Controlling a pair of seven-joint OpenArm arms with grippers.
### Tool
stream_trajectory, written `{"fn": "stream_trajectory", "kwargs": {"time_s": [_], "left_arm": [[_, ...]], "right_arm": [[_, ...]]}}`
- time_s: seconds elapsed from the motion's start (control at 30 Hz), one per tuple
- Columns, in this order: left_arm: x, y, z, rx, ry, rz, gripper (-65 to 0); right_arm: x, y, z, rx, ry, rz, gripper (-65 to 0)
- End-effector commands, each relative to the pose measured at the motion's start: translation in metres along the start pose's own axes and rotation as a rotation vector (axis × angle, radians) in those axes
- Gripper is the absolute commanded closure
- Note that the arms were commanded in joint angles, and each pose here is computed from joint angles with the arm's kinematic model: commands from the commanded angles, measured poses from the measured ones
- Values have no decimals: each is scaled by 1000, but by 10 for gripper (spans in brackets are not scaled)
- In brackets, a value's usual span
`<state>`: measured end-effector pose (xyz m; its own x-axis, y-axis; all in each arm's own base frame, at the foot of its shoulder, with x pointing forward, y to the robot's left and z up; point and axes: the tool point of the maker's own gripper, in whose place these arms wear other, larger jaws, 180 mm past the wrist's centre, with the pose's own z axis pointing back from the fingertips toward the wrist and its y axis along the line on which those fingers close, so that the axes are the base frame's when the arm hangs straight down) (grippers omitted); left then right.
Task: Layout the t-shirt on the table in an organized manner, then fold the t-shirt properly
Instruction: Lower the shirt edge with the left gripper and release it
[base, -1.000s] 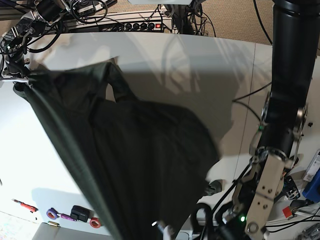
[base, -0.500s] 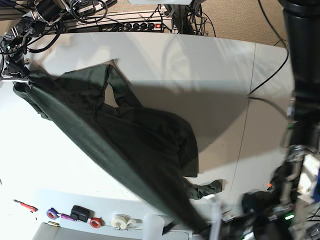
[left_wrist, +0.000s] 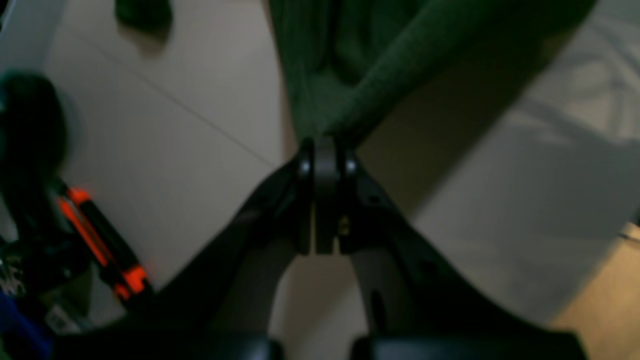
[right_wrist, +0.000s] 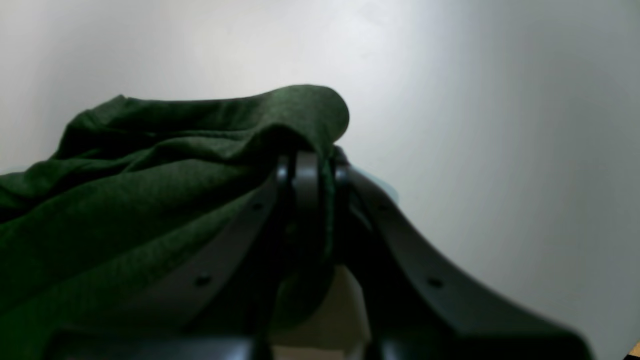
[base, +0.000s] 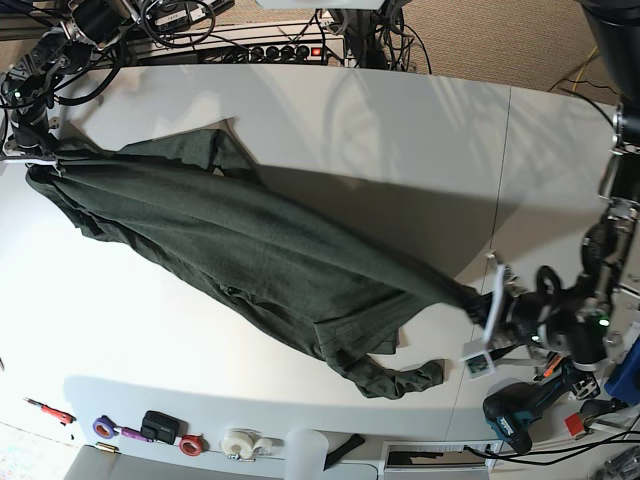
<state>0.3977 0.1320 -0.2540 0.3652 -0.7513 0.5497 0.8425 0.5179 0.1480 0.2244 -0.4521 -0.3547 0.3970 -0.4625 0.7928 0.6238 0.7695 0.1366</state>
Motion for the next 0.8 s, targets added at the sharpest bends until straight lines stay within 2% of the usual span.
{"fn": "stream_trajectory", "kwargs": {"time_s": [0.0,0.07,0.27,0.4,0.77], "left_arm": [[21,13,10,55,-65,-28,0],[40,20,6,120,-126,-45,0],[97,53,8,394,-288,-61,0],[123,62,16,499,-374,-59,0],[94,45,-12,451,-299,-24,0]], "right_arm": [[23,0,3,4,-66,15,0],[23,0,3,4,-65,14,0],[23,0,3,4,-65,15,0],[23,0,3,4,-65,15,0],[23,0,3,5,-67,14,0]]}}
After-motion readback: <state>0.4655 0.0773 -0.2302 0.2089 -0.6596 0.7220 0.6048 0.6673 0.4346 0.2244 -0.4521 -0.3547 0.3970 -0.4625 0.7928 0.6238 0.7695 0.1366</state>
